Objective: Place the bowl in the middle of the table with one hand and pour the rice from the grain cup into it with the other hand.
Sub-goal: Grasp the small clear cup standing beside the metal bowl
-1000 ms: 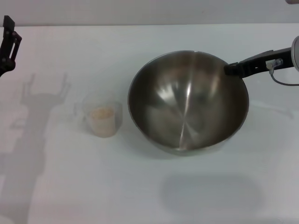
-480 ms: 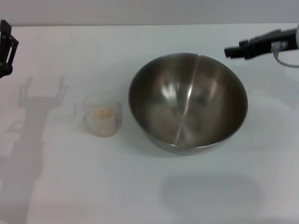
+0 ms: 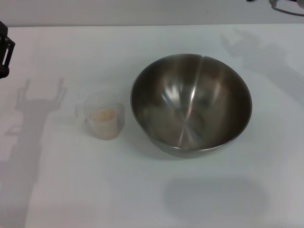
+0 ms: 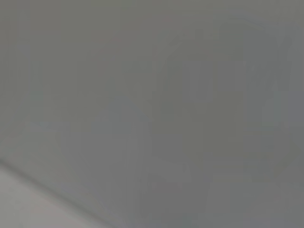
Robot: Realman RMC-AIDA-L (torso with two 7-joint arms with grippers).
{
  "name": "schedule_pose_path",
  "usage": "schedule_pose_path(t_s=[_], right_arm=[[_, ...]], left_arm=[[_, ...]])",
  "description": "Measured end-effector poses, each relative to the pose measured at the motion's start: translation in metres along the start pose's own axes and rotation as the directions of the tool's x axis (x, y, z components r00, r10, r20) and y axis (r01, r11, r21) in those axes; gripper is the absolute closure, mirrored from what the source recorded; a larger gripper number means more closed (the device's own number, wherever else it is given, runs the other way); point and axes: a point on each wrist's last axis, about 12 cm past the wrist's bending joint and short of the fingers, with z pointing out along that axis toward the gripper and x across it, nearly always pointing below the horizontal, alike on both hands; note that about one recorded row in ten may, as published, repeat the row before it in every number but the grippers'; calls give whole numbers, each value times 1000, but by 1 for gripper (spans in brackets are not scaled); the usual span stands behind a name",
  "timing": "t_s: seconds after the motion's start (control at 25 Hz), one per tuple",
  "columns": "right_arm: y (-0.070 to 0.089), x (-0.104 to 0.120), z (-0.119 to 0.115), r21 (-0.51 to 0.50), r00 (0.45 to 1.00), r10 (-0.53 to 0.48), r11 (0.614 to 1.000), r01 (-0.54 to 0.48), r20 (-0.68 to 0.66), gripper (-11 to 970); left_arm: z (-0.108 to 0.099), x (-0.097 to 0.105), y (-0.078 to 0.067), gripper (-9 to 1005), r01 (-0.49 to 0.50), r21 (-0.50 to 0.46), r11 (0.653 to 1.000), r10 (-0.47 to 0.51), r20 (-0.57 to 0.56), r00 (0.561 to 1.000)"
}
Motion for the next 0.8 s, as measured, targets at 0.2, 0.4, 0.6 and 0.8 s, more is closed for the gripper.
schedule_pose_path(t_s=[0.2,0.4,0.6,0.8], right_arm=[[18,6,6,165,971,-100,984,64,216,501],[38,27,4,338,889,-178,941,29,421,501],[58,64,1,413,788,-217,910,-50,576,501],[59,101,-13,298,648,-104,934,-198,755,501]], left_arm=[[0,0,1,133,1,0,1000,-1,0,1000],[0,0,1,133,0,1,1000,0,-2,1000],[-2,2,-3,133,4,23,1000,-4,-15,1000],[-10,4,-9,133,13,62,998,-10,-40,999]])
